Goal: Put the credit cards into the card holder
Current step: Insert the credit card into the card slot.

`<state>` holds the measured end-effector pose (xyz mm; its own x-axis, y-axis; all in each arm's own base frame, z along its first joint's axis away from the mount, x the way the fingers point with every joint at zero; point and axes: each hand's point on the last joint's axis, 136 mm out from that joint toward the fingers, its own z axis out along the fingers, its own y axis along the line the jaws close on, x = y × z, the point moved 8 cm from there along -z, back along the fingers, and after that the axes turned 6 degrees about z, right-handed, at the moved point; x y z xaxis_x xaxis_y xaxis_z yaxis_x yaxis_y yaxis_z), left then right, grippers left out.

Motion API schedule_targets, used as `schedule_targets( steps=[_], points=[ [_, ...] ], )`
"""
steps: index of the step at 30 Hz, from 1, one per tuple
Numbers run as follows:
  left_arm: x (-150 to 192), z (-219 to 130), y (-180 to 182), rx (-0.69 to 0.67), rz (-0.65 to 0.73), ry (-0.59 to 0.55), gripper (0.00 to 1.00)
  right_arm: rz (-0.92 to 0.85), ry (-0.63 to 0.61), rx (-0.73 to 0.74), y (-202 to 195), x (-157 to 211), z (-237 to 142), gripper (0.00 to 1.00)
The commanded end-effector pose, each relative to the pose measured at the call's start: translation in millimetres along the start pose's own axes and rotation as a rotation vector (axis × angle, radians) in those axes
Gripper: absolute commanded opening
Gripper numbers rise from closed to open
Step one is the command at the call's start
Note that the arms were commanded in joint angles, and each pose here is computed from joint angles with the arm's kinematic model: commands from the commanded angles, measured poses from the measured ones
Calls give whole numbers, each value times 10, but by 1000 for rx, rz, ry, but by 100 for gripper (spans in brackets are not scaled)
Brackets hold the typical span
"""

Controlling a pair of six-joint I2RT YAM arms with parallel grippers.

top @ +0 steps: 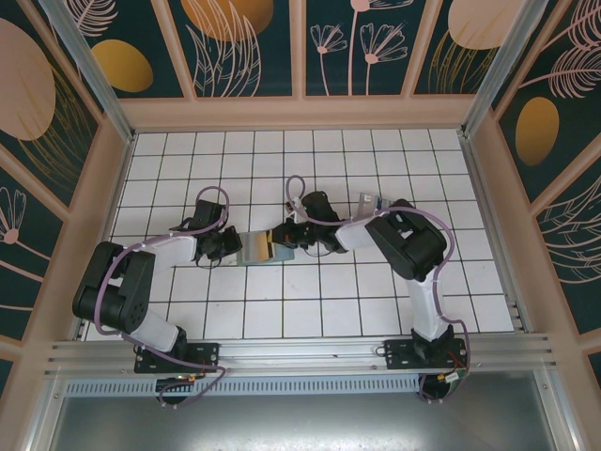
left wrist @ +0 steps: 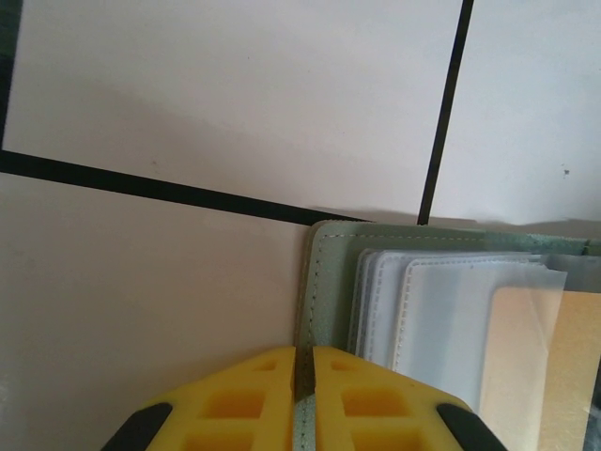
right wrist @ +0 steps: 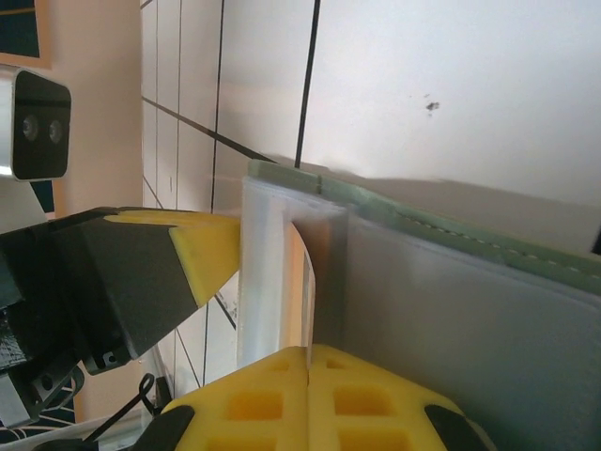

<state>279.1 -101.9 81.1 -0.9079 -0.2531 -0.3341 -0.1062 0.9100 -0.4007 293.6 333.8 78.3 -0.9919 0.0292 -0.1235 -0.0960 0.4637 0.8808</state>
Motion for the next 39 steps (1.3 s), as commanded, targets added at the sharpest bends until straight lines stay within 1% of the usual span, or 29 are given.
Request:
schedule_targets(
  steps=[1, 15, 26, 30, 33, 36, 39],
  points=[
    [129, 127, 55, -3, -20, 75, 13, -2, -27, 12, 26, 15, 36, 0],
    [130, 125, 62, -6, -18, 76, 13, -39, -22, 20, 77, -75, 152, 0],
    [138, 137, 60, 0, -22, 80, 15, -18, -23, -1, 97, 112, 305, 0],
    [128, 136, 50, 3, -20, 77, 16, -27, -31, -11, 120, 122, 321, 0],
    [119, 137, 49, -1, -19, 75, 17, -31, -31, 18, 100, 95, 312, 0],
    [119, 139, 58, -8, -19, 76, 17, -46, -53, 47, 89, 50, 235, 4],
    [115, 125, 69, -12, -22, 71, 17, -55, -63, 51, 113, 31, 152, 13]
  ],
)
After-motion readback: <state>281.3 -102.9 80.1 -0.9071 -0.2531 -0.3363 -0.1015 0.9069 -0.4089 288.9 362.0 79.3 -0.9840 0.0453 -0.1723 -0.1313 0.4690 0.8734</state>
